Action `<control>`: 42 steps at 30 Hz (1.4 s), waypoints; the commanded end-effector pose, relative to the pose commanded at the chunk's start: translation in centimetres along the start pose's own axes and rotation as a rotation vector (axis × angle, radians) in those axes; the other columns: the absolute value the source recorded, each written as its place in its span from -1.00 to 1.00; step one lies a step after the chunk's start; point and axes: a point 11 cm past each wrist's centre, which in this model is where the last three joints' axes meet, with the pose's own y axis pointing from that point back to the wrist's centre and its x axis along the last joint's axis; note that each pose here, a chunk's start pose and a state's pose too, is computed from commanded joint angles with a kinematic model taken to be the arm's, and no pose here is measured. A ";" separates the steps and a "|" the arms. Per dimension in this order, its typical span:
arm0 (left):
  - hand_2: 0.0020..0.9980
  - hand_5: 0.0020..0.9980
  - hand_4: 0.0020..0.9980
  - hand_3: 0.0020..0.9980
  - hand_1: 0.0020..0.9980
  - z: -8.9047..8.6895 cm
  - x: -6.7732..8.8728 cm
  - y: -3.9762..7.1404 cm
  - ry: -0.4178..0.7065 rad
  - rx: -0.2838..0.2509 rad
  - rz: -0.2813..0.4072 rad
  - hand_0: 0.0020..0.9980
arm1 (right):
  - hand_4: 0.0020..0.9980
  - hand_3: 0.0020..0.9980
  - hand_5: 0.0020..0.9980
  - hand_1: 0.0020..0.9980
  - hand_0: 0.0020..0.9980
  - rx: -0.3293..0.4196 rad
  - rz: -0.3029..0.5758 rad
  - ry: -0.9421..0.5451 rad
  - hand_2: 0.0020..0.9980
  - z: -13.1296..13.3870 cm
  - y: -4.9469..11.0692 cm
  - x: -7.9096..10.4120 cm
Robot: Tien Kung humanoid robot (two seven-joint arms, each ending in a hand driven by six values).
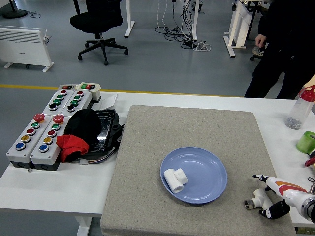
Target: Pick pipe place plate twice
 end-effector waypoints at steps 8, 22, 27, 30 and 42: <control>0.45 1.00 -0.21 0.31 0.48 0.0 0.0 0.0 -0.001 0.001 -0.001 0.44 | 0.42 0.63 -0.37 -0.02 -0.21 0.019 -0.017 0.011 0.32 -0.4 0.0 -0.5; 0.45 1.00 -0.21 0.31 0.48 0.0 -0.1 0.0 -0.001 0.001 -0.003 0.44 | 0.24 0.54 -0.46 -0.17 -0.40 0.027 0.031 -0.001 0.14 -0.7 -0.3 -0.1; 0.45 1.00 -0.21 0.31 0.48 0.0 -0.1 0.0 -0.002 0.001 -0.003 0.44 | 0.24 0.51 -0.48 -0.20 -0.43 0.030 0.057 -0.010 0.10 -0.7 -0.2 0.3; 0.45 1.00 -0.21 0.31 0.48 0.0 -0.1 0.0 -0.003 0.001 -0.003 0.44 | 0.24 0.51 -0.48 -0.20 -0.43 0.035 0.068 -0.015 0.10 -0.7 -0.1 0.5; 0.45 1.00 -0.21 0.31 0.48 -0.2 -0.1 0.0 -0.009 0.003 -0.003 0.44 | 0.16 0.49 -0.48 -0.20 -0.43 0.120 0.137 -0.046 0.09 -3.8 -0.4 2.2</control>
